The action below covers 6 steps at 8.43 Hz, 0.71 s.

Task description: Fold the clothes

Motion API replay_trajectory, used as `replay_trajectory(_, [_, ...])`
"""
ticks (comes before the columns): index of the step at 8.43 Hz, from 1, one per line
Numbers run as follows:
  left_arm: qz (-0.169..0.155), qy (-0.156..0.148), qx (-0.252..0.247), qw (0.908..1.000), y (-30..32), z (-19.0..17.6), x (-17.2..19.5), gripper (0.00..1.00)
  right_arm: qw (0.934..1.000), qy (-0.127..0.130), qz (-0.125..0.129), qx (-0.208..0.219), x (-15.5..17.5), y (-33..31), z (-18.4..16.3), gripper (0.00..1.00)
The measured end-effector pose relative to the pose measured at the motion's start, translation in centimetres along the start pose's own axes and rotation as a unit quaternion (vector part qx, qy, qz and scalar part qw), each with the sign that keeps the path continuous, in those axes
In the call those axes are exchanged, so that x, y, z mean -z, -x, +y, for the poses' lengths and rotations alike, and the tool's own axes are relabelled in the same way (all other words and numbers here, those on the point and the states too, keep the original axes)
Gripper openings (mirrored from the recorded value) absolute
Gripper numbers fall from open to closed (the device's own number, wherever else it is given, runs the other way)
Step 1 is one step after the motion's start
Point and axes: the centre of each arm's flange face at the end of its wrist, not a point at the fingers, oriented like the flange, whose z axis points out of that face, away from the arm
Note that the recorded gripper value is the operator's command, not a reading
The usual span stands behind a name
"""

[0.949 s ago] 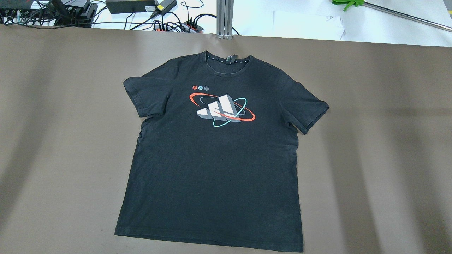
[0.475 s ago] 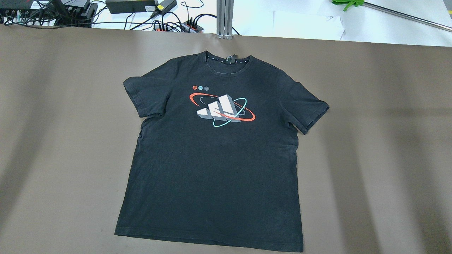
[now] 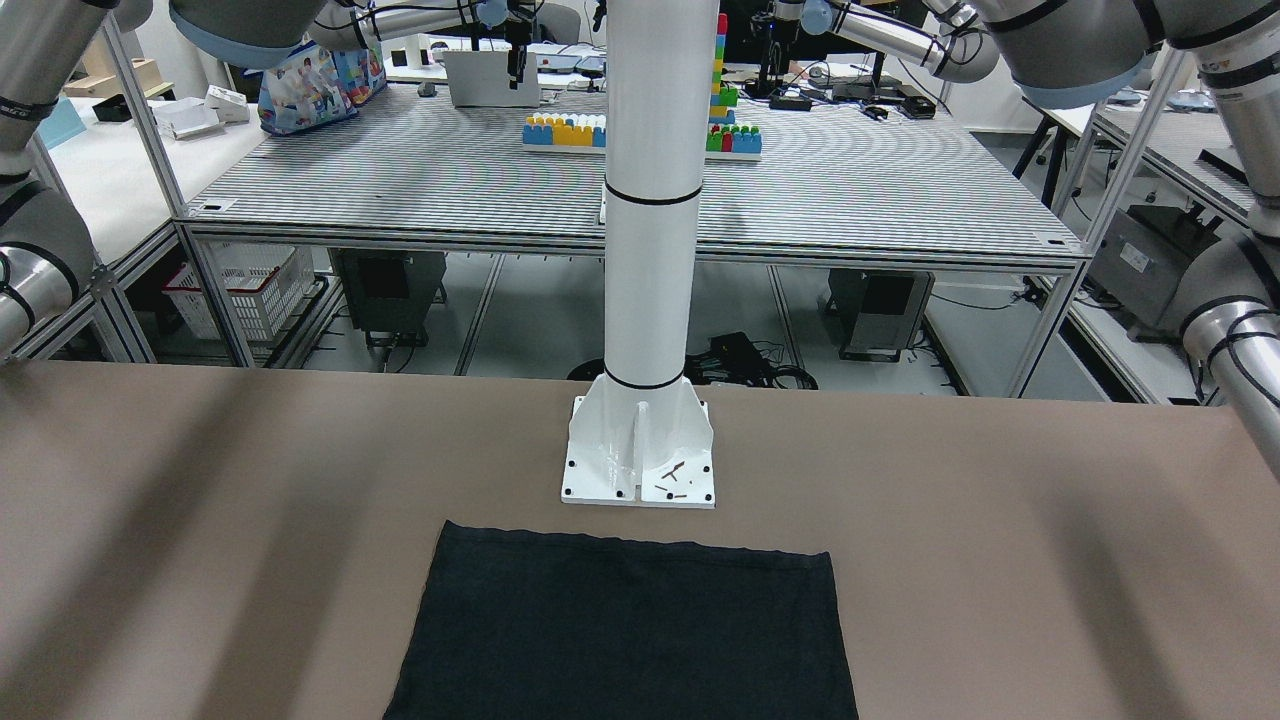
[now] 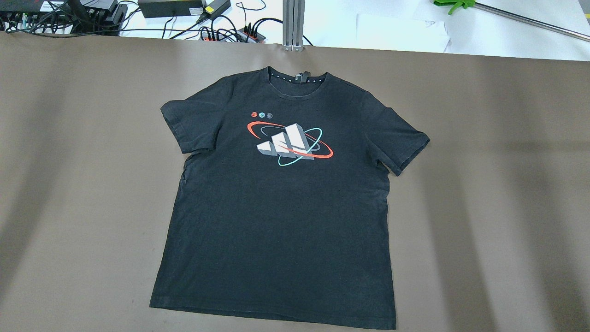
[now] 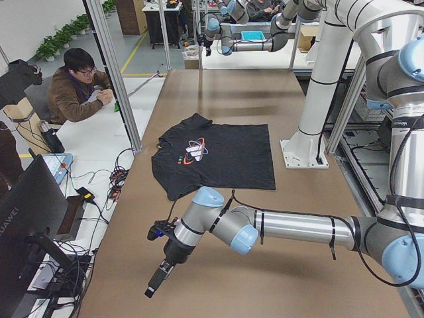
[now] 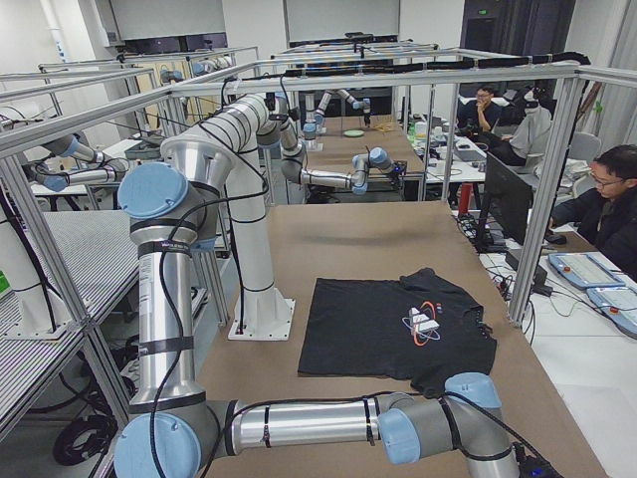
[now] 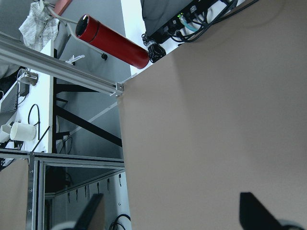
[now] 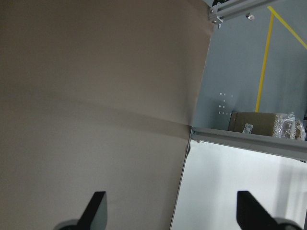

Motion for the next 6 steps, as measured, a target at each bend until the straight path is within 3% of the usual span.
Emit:
replay_trajectory(3, [0.063,-0.025,0.007,0.9977,-1.6,-1.6,1.1,1.0,0.9999,-0.011,-0.01,0.005,0.5,0.5,-0.7,0.95])
replay_trajectory(5, [0.14,-0.058,0.013,0.9884,-4.1,-3.9,2.6,1.0,0.9995,-0.025,-0.02,0.009,1.7,0.9,-1.9,0.95])
replay_trajectory(6, [0.173,-0.064,0.022,0.9825,-5.9,-5.4,3.2,1.0,0.9985,-0.033,-0.042,0.013,2.1,1.7,-2.7,0.95])
